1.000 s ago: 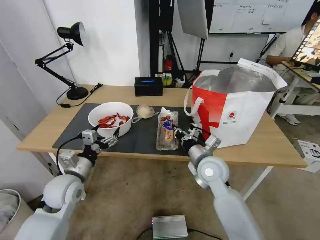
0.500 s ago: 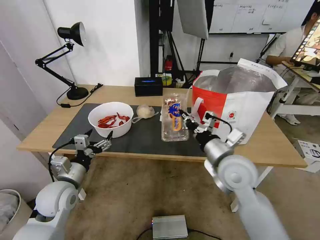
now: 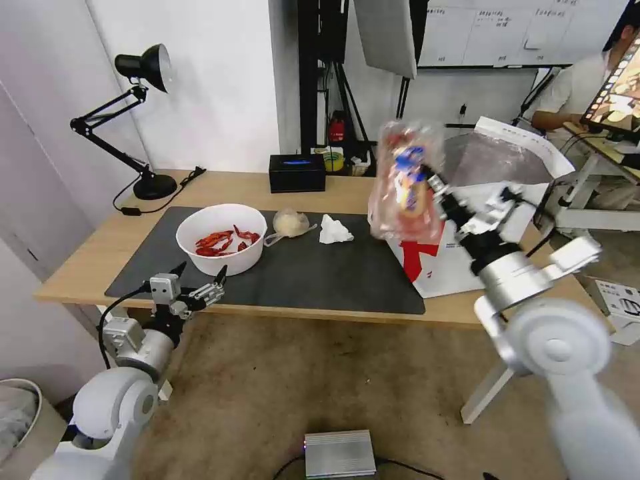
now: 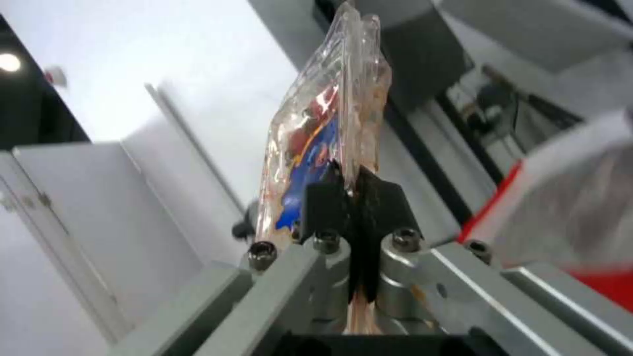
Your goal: Pick up the trash from the table and place it into the takeout bag.
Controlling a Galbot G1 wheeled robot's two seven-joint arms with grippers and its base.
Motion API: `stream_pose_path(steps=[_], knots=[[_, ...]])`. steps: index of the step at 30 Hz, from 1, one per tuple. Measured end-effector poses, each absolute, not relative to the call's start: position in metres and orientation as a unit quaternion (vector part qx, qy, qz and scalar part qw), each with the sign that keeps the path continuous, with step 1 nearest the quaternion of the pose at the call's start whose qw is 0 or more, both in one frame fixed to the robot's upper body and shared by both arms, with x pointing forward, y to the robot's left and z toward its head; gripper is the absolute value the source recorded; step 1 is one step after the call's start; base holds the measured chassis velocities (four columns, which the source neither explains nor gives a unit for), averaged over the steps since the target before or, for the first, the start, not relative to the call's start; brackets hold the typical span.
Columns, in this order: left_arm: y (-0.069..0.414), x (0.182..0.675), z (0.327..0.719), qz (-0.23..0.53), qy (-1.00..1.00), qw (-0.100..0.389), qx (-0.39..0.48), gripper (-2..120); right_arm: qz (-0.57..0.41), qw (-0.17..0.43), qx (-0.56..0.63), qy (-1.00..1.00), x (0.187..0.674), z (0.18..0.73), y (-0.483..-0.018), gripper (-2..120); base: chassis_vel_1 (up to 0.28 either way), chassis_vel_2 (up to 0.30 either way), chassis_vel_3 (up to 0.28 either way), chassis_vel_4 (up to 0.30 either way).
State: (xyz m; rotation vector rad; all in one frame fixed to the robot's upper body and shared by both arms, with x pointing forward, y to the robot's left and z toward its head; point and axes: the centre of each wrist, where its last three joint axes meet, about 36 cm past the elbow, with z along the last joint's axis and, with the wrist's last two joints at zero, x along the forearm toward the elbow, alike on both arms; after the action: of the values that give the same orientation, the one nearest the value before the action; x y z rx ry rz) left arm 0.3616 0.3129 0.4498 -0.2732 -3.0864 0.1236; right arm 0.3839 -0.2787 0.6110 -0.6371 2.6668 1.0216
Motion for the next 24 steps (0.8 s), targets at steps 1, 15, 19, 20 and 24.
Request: stream_pose_path(steps=[1,15,19,20,24], knots=[[0.313,0.361,0.449,0.039,-0.995,0.021,-0.088,100,0.347,0.116,-0.214,0.906,0.386,0.618,-0.286,0,0.0,0.0,0.0,0.0],[0.312,0.358,0.448,0.041,-0.995,0.018,-0.087,100,0.354,0.134,-0.143,0.914,0.427,0.663,-0.337,0,0.0,0.0,0.0,0.0],[0.315,0.357,0.449,0.04,-0.996,0.017,-0.084,100,0.362,0.124,-0.12,0.916,0.438,0.668,-0.342,0,0.0,0.0,0.0,0.0],[0.316,0.357,0.45,0.04,-0.996,0.016,-0.084,100,0.369,0.119,-0.108,0.916,0.443,0.672,-0.344,0,0.0,0.0,0.0,0.0],[0.317,0.356,0.451,0.04,-0.996,0.016,-0.083,100,0.393,0.101,-0.075,0.911,0.459,0.687,-0.352,0,0.0,0.0,0.0,0.0]])
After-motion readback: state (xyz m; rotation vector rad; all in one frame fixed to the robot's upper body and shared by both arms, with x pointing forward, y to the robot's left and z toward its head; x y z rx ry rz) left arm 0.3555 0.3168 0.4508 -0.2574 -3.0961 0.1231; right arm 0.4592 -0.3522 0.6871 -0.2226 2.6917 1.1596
